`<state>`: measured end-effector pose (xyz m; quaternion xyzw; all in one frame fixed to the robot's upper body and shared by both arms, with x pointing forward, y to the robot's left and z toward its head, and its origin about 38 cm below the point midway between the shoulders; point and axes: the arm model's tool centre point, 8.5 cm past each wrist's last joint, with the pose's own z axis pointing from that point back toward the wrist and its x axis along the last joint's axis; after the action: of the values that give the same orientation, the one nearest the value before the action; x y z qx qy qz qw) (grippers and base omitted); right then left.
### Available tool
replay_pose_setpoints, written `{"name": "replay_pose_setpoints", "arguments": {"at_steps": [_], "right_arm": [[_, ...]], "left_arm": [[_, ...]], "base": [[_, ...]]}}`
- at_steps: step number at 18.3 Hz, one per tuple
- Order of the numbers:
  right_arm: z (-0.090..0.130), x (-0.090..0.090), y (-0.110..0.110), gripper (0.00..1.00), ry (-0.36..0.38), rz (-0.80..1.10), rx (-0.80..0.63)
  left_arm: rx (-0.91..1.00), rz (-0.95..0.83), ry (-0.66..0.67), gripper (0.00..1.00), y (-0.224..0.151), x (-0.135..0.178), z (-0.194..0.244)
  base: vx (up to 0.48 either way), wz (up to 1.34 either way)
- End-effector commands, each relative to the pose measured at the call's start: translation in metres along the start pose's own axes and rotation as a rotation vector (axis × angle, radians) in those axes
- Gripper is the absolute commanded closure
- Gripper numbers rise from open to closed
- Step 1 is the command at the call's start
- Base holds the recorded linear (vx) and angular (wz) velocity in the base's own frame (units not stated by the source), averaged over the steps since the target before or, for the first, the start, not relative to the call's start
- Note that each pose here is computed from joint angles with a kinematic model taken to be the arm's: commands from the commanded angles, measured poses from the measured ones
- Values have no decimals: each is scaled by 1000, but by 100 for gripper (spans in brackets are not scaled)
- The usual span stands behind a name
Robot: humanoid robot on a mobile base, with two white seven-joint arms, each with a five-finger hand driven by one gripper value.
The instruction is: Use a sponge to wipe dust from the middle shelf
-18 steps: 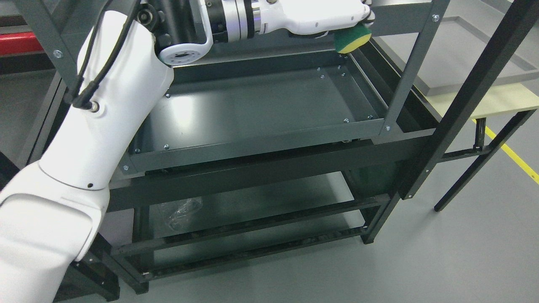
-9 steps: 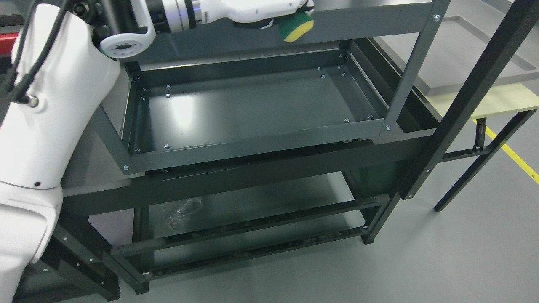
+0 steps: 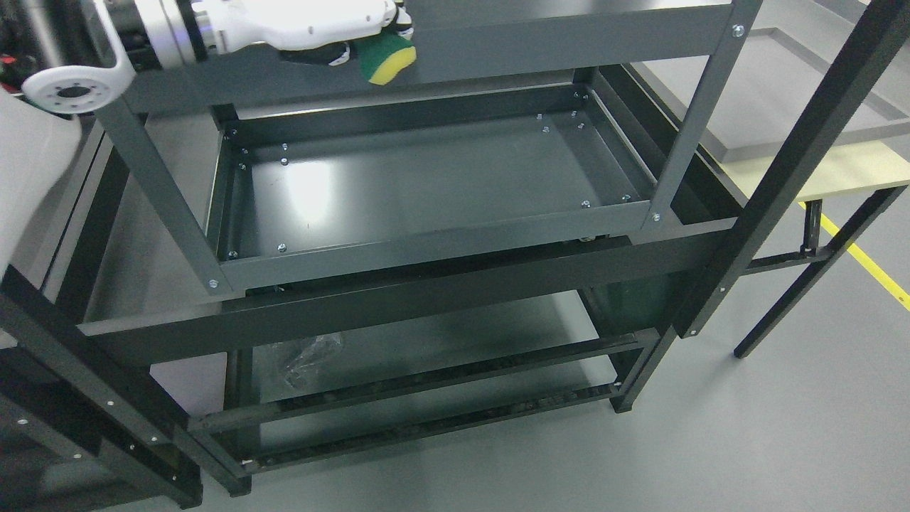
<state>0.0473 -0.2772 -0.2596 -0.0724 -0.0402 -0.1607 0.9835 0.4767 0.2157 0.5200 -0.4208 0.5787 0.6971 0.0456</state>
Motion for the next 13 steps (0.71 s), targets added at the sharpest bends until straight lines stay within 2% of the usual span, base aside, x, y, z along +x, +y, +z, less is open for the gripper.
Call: {"name": "replay_pose_setpoints", "arguments": {"at_steps": [1, 4, 7, 9, 13], "right_arm": [[-1, 2, -10, 0, 50, 3, -15], [-1, 2, -10, 0, 50, 3, -15], [-1, 2, -10, 0, 50, 3, -15], [-1, 2, -10, 0, 50, 3, -15], [-1, 2, -10, 0, 50, 3, -15]], "left_arm": [[-100, -42, 188, 100, 15, -44, 131], [-104, 1, 220, 100, 8, -46, 157], [-77, 28, 197, 100, 3, -41, 146], [1, 35, 149, 100, 11, -34, 114], [273, 8, -18, 100, 84, -8, 12]], "base": [[0, 0], [0, 0], [0, 0], [0, 0], [0, 0]]}}
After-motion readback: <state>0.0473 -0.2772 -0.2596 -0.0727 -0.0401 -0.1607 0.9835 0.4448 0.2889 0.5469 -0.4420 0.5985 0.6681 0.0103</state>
